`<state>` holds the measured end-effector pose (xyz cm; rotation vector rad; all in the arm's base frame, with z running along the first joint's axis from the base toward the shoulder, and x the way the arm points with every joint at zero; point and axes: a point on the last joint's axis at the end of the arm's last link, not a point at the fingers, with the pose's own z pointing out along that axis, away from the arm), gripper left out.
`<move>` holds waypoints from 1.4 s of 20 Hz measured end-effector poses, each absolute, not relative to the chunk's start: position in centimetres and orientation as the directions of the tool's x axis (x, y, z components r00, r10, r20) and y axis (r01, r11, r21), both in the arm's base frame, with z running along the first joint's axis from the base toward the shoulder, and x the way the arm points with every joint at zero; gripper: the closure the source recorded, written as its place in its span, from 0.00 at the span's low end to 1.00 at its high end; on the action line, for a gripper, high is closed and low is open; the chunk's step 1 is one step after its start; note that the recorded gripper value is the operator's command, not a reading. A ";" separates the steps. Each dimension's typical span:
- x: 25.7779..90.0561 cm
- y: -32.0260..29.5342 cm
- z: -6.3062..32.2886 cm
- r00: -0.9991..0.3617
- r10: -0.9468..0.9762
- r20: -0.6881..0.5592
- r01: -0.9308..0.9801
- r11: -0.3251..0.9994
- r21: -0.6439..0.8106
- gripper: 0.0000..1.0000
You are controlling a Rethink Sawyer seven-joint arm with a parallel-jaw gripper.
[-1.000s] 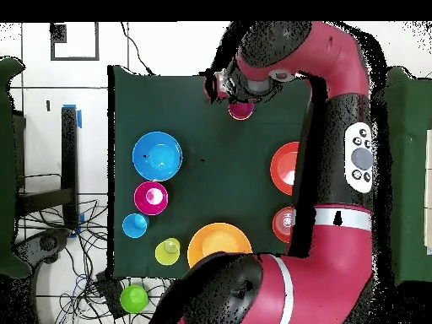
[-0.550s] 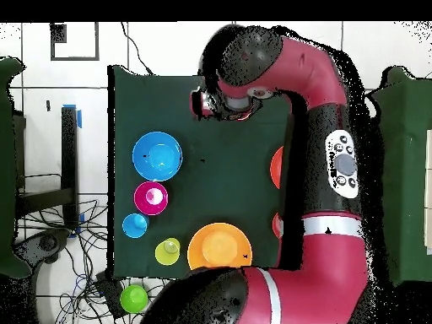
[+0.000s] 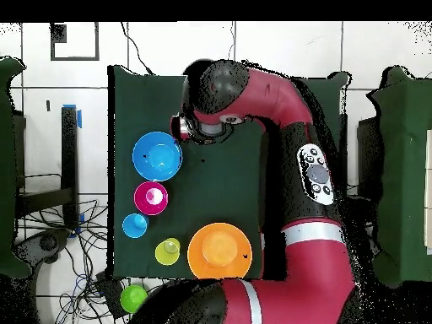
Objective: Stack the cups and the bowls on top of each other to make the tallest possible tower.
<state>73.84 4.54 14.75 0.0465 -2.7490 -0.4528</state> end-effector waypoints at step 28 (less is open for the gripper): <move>70.0 10.3 12.4 -0.933 -0.015 0.358 0.117 0.932 0.343 0.00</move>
